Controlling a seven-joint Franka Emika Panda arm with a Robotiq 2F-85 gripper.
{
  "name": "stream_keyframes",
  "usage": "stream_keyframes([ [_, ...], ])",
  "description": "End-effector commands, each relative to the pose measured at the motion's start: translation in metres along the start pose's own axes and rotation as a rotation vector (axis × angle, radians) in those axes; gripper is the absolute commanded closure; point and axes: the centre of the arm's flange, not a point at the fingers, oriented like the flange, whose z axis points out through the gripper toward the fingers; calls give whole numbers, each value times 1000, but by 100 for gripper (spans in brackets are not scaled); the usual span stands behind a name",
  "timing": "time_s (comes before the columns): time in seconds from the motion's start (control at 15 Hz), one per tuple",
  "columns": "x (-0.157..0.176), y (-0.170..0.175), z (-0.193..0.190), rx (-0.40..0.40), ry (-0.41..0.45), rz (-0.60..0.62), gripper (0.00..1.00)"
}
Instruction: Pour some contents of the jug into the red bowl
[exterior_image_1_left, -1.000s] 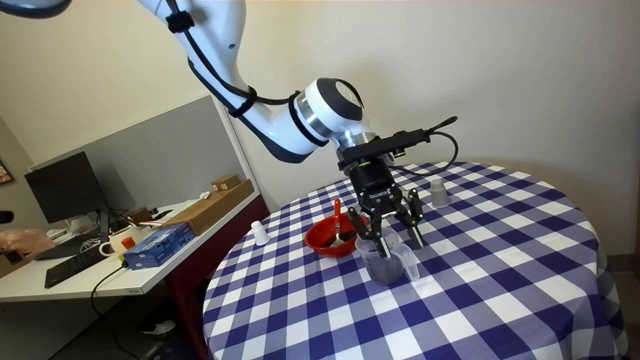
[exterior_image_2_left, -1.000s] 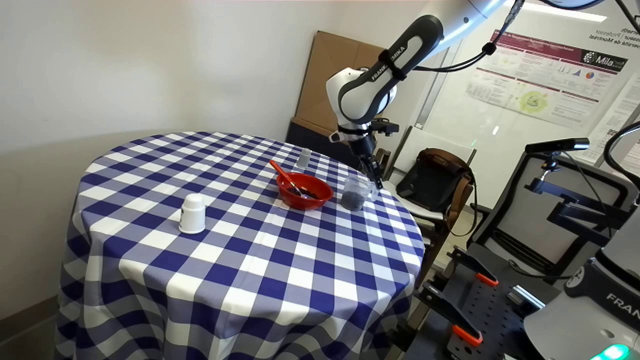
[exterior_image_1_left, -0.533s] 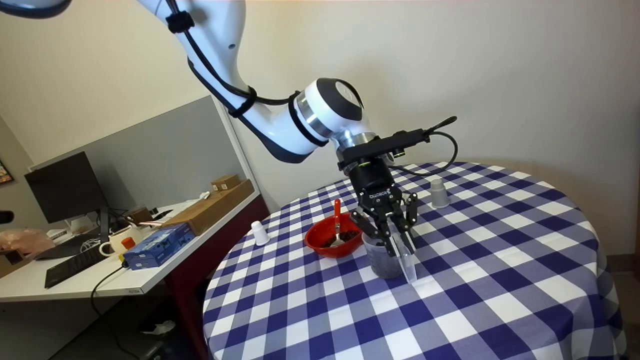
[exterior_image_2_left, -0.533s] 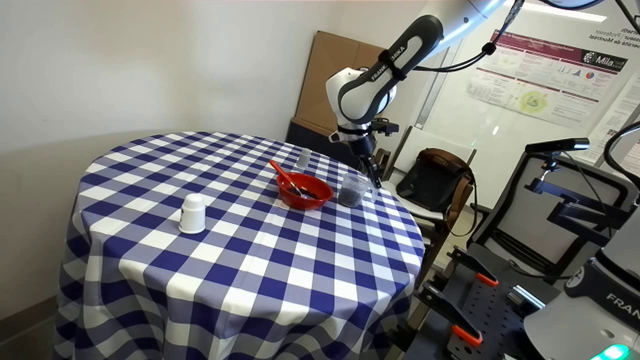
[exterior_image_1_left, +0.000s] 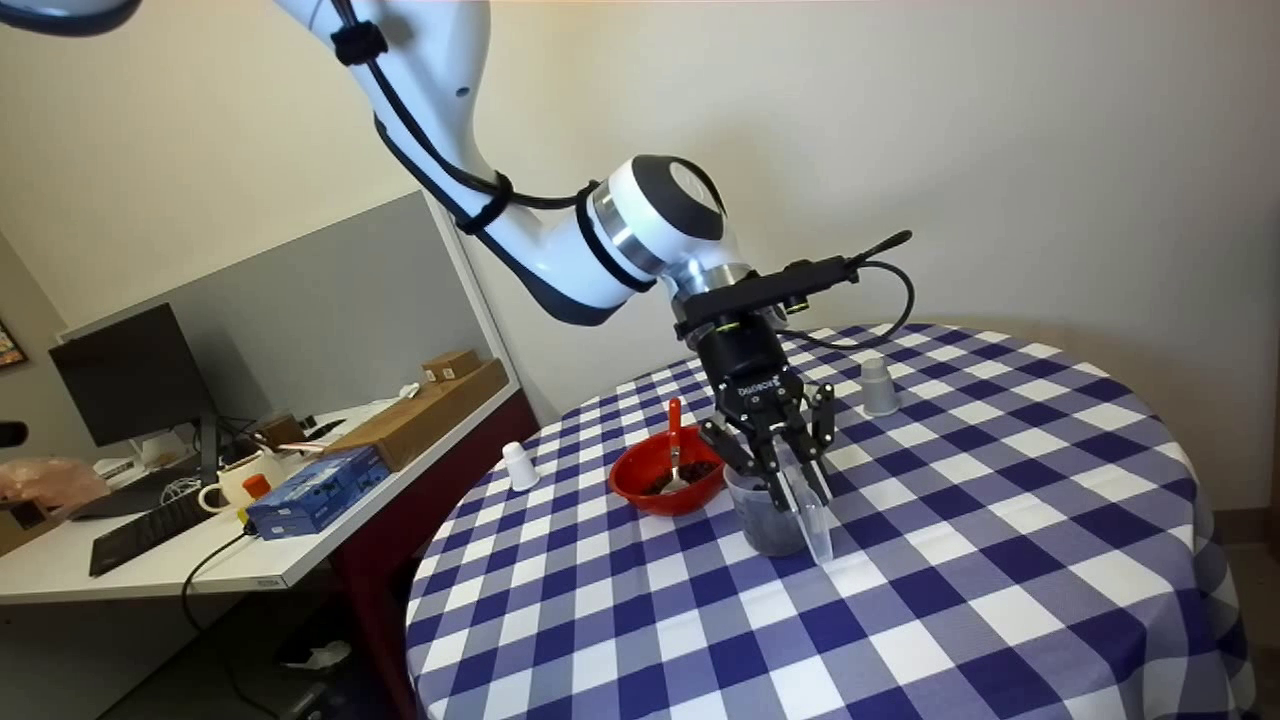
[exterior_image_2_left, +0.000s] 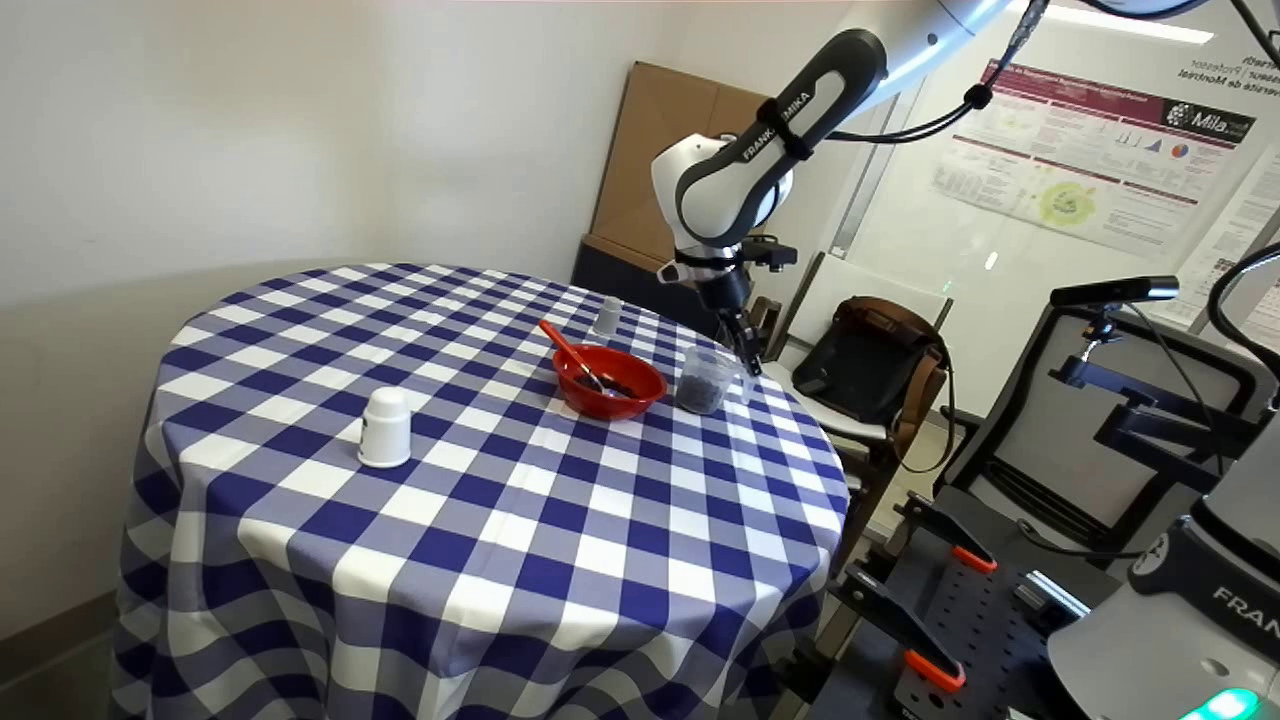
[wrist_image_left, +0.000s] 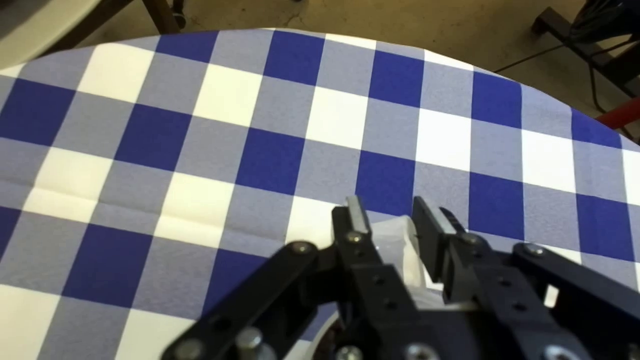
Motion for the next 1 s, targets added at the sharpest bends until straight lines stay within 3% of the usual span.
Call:
stream_keyframes([
  [0.0, -3, -4, -10, -28, 6, 9, 87],
  [0.33, -1, -7, -26, -56, 16, 13, 85],
  [0.4, -1, -8, -28, -58, 16, 13, 53],
  [0.87, 3, -9, -29, -65, 11, 7, 7],
  [0.93, 3, -9, -30, -66, 11, 7, 5],
])
